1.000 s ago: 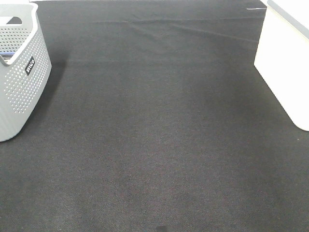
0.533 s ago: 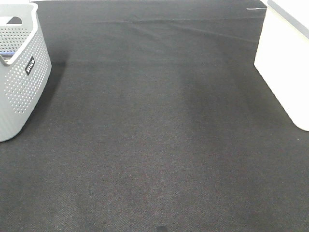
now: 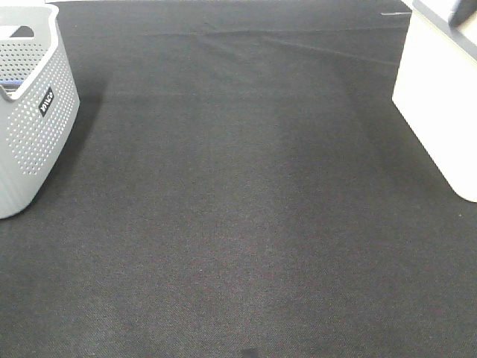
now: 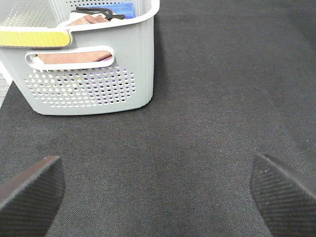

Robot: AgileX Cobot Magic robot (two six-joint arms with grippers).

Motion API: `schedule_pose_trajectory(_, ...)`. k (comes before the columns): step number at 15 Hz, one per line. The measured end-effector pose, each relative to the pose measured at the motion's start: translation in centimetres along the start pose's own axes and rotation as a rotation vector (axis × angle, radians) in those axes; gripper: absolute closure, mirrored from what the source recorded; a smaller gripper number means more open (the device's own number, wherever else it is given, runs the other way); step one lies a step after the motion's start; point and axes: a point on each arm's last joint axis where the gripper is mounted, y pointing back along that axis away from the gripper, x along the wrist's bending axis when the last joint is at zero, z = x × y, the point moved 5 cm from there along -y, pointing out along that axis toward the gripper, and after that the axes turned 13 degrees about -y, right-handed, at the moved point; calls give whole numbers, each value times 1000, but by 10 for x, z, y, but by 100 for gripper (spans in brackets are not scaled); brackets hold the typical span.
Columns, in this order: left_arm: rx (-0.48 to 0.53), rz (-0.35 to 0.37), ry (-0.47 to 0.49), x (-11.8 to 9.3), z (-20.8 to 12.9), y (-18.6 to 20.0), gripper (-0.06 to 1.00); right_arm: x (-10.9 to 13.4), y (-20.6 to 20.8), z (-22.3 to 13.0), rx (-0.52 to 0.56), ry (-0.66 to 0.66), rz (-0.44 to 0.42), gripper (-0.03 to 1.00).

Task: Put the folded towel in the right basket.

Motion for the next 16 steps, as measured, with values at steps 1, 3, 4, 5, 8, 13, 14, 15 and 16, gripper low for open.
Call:
schedule_pose_trajectory(1, 0, 0, 0, 0, 0, 0, -2, 0, 0, 0, 0, 0, 0, 20)
schedule_pose_trajectory(3, 0, 0, 0, 0, 0, 0, -2, -13, -4, -66, 101, -16, -18, 20)
schedule_pose_trajectory(4, 0, 0, 0, 0, 0, 0, -2, -18, -6, -95, 136, -22, -25, 20)
schedule_pose_trajectory(5, 0, 0, 0, 0, 0, 0, -2, -23, -7, -120, 157, -26, -29, 20)
schedule_pose_trajectory(8, 0, 0, 0, 0, 0, 0, -2, -36, -10, -183, 123, -30, -29, 20)
schedule_pose_trajectory(13, 0, 0, 0, 0, 0, 0, -2, -55, -1, -241, -98, 24, -57, 20)
schedule_pose_trajectory(14, 0, 0, 0, 0, 0, 0, -2, -54, 7, -243, -170, 32, -45, 20)
schedule_pose_trajectory(15, 0, 0, 0, 0, 0, 0, -2, -54, 16, -246, -245, 43, -38, 20)
schedule_pose_trajectory(16, 0, 0, 0, 0, 0, 0, -2, -54, 27, -252, -334, 56, -28, 20)
